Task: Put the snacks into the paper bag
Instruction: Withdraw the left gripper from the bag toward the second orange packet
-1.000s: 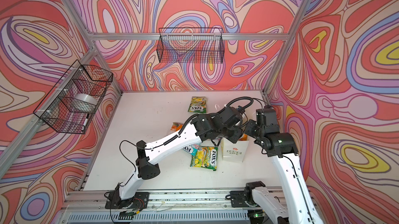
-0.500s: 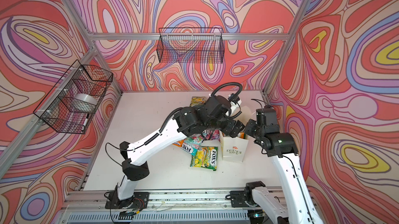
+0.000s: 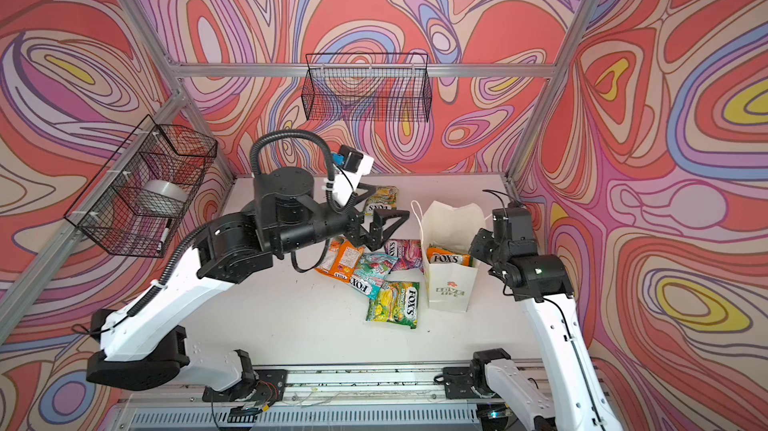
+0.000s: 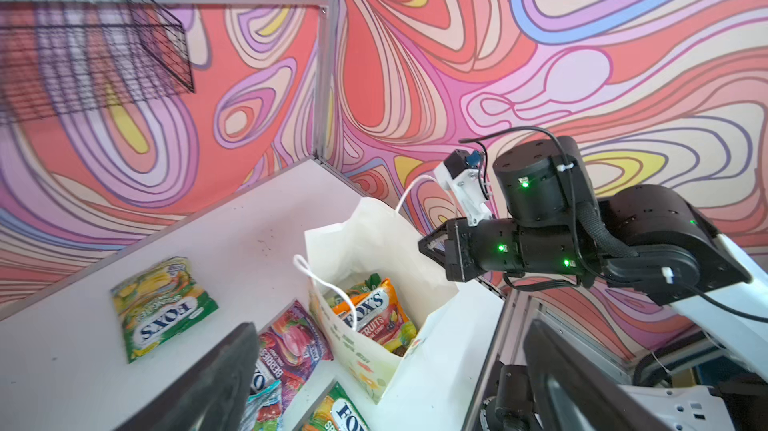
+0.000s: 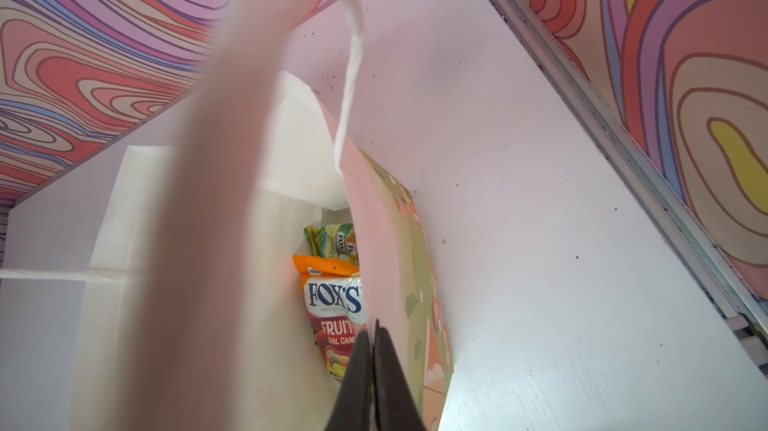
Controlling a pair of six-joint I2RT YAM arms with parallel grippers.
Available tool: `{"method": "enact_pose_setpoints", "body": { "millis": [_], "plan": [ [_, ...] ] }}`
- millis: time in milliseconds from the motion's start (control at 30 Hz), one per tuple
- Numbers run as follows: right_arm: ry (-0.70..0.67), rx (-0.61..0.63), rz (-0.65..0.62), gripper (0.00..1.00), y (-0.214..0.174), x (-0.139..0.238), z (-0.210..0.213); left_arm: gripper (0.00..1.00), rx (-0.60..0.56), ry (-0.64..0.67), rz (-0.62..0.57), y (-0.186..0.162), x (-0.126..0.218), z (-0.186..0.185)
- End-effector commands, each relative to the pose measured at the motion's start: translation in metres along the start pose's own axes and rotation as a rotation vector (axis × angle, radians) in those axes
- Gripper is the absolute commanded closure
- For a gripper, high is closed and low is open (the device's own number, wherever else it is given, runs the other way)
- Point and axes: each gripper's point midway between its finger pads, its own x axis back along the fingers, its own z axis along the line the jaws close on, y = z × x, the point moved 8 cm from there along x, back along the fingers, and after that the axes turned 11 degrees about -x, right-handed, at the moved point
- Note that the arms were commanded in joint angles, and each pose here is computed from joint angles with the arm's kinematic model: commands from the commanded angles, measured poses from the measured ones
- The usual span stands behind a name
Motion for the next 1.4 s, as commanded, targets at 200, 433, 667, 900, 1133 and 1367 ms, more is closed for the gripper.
{"method": "enact_pose_setpoints", "body": {
  "millis": [200,433,667,900,1133,1367],
  "plan": [
    [0.054,0.006,-0.073,1.00,0.016,0.005,0.012,0.00,0.141,0.358,0.106,-0.036,0.044,0.087],
    [0.058,0.008,-0.064,1.00,0.016,0.003,0.013,0.00,0.325,0.454,0.311,-0.096,0.036,0.144],
    [0.059,0.000,-0.062,1.00,0.016,0.003,0.013,0.00,0.408,0.469,0.633,-0.176,-0.012,0.176],
    [0.058,0.001,-0.061,1.00,0.018,0.005,0.015,0.00,0.428,0.423,0.842,-0.236,-0.050,0.188],
    [0.065,-0.008,-0.053,1.00,0.017,0.004,0.015,0.00,0.438,0.415,0.998,-0.282,-0.078,0.200],
    [0.059,-0.017,-0.049,1.00,0.015,0.005,0.013,0.00,0.427,0.430,1.074,-0.308,-0.095,0.209]
  ]
}}
